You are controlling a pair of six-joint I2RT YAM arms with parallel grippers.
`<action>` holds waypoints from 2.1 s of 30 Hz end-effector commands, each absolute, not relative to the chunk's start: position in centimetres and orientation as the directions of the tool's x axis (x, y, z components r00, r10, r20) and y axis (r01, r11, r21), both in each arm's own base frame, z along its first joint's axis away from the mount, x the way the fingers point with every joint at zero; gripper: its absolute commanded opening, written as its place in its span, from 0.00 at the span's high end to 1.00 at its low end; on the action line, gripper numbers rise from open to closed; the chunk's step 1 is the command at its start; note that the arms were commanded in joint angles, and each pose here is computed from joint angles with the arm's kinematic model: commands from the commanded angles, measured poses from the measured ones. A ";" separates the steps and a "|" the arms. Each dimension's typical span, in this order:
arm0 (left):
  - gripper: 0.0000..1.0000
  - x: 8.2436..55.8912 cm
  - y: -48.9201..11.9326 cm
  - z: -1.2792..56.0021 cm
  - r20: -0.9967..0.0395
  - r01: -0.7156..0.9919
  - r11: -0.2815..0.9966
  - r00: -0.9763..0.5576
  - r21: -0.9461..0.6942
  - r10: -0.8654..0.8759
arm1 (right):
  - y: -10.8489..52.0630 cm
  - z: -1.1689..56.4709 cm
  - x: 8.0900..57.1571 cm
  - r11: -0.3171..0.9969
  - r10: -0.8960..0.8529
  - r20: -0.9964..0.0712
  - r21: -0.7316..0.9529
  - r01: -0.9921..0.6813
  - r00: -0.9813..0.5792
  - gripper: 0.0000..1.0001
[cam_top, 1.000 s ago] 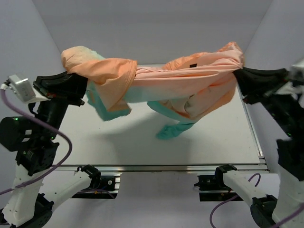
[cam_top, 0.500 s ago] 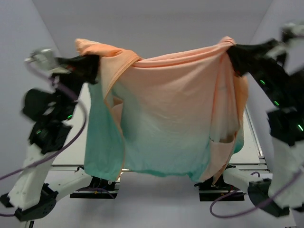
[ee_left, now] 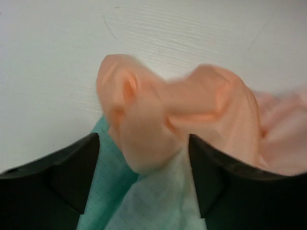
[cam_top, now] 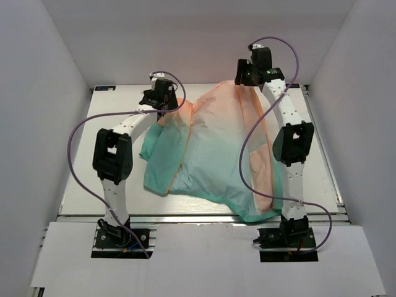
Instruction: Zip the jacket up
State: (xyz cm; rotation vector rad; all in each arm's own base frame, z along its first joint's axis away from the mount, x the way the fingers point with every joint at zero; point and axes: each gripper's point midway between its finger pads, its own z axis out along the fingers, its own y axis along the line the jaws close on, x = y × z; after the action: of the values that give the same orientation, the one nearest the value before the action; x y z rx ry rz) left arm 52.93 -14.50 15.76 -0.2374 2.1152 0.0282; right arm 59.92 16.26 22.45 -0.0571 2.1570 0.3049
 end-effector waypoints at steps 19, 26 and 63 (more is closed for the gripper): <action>0.02 33.1 -12.2 18.5 -0.719 -0.127 0.891 -0.547 -0.435 -0.429 | 5.3 11.7 26.9 0.944 0.331 -0.500 0.174 0.281 -0.800 0.11; 0.02 28.2 -11.2 13.4 -0.626 -0.194 0.884 -0.643 -0.425 -0.442 | 2.5 7.8 23.6 0.909 0.386 -0.427 0.023 0.417 -0.817 0.30; 0.02 30.2 -12.5 11.2 -0.600 -0.186 0.886 -0.675 -0.425 -0.429 | -0.5 7.5 20.8 0.873 0.386 -0.392 -0.139 0.468 -0.835 0.45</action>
State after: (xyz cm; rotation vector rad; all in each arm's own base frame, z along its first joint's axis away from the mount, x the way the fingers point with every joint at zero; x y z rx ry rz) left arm 28.87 -11.99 9.85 -0.4536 2.3491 -0.4010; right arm 22.19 0.81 7.83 0.5718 2.6779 -0.2211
